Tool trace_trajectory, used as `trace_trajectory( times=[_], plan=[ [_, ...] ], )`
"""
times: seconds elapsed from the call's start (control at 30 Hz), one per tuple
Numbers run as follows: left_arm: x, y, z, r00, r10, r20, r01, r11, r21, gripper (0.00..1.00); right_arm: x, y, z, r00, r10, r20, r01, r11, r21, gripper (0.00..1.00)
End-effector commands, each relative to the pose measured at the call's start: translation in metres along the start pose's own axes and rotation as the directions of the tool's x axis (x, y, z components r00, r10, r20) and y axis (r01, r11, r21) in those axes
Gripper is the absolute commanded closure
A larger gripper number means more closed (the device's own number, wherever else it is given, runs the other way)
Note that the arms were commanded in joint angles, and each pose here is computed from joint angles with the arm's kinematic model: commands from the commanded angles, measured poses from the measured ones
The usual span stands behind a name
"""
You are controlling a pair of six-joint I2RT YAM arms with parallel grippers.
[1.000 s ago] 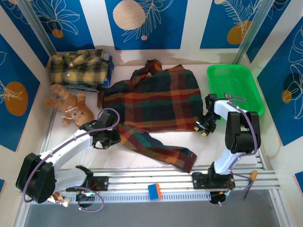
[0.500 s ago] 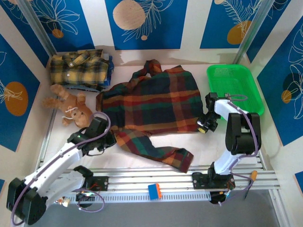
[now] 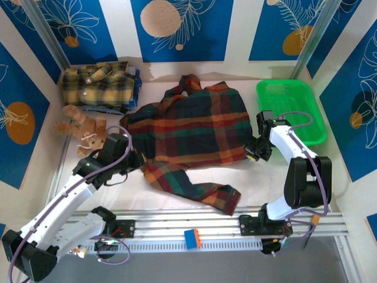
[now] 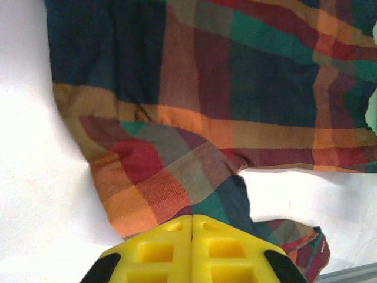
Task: Fold and stack the long sleeve shirts
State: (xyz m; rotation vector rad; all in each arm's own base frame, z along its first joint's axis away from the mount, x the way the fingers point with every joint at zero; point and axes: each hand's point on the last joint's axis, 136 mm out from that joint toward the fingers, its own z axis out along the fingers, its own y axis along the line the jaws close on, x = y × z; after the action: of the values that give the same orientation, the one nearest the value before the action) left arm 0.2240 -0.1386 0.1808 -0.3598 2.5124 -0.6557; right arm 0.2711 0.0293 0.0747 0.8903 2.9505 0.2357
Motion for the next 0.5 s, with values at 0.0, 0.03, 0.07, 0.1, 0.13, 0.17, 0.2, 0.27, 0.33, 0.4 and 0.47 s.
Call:
trace_trajectory(
  times=[0.0,0.03,0.07,0.1,0.13,0.17,0.2,0.27,0.33,0.4,0.47],
  plan=[
    [-0.016,-0.010,-0.003,0.999,0.040,0.030,-0.040,0.999,0.003,1.00,0.001,0.008,-0.014,1.000,-0.022,0.000,0.022,0.999,-0.025,1.00],
    [-0.018,-0.012,-0.002,0.999,0.044,0.031,-0.044,0.999,0.005,1.00,-0.001,0.009,-0.016,1.000,-0.024,0.005,0.024,0.999,-0.031,1.00],
    [-0.019,-0.014,0.000,0.998,0.047,0.031,-0.047,0.999,0.008,1.00,-0.001,0.011,-0.017,1.000,-0.025,0.007,0.025,0.999,-0.035,1.00],
    [-0.020,-0.015,0.001,0.998,0.047,0.030,-0.047,0.999,0.010,1.00,-0.003,0.012,-0.020,1.000,-0.025,0.011,0.026,0.999,-0.040,1.00],
    [-0.021,-0.016,0.002,0.998,0.047,0.030,-0.047,0.999,0.011,1.00,-0.004,0.014,-0.021,1.000,-0.026,0.014,0.026,0.999,-0.044,1.00],
    [-0.021,-0.016,0.003,0.999,0.047,0.025,-0.048,0.999,0.013,1.00,-0.005,0.016,-0.023,0.999,-0.028,0.017,0.028,0.998,-0.052,1.00],
    [-0.019,-0.015,0.004,0.999,0.043,0.012,-0.043,0.999,0.010,1.00,-0.006,0.017,-0.024,0.999,-0.028,0.019,0.029,0.998,-0.056,1.00],
    [-0.010,-0.012,0.003,0.999,0.034,-0.025,-0.034,0.999,0.009,1.00,-0.007,0.019,-0.026,0.999,-0.031,0.017,0.031,0.998,-0.060,1.00],
    [0.005,-0.001,0.003,0.997,0.012,-0.074,-0.013,1.000,-0.014,0.96,-0.005,0.018,-0.024,0.999,-0.030,0.014,0.030,0.998,-0.058,1.00],
    [0.027,0.014,0.005,0.990,-0.027,-0.139,0.022,0.999,-0.039,0.83,-0.003,0.018,-0.020,1.000,-0.028,0.004,0.029,0.998,-0.062,1.00],
    [0.051,0.028,0.007,0.977,-0.077,-0.198,0.067,0.996,-0.056,0.67,-0.001,0.016,-0.017,1.000,-0.027,-0.006,0.027,0.998,-0.055,1.00]
  ],
)
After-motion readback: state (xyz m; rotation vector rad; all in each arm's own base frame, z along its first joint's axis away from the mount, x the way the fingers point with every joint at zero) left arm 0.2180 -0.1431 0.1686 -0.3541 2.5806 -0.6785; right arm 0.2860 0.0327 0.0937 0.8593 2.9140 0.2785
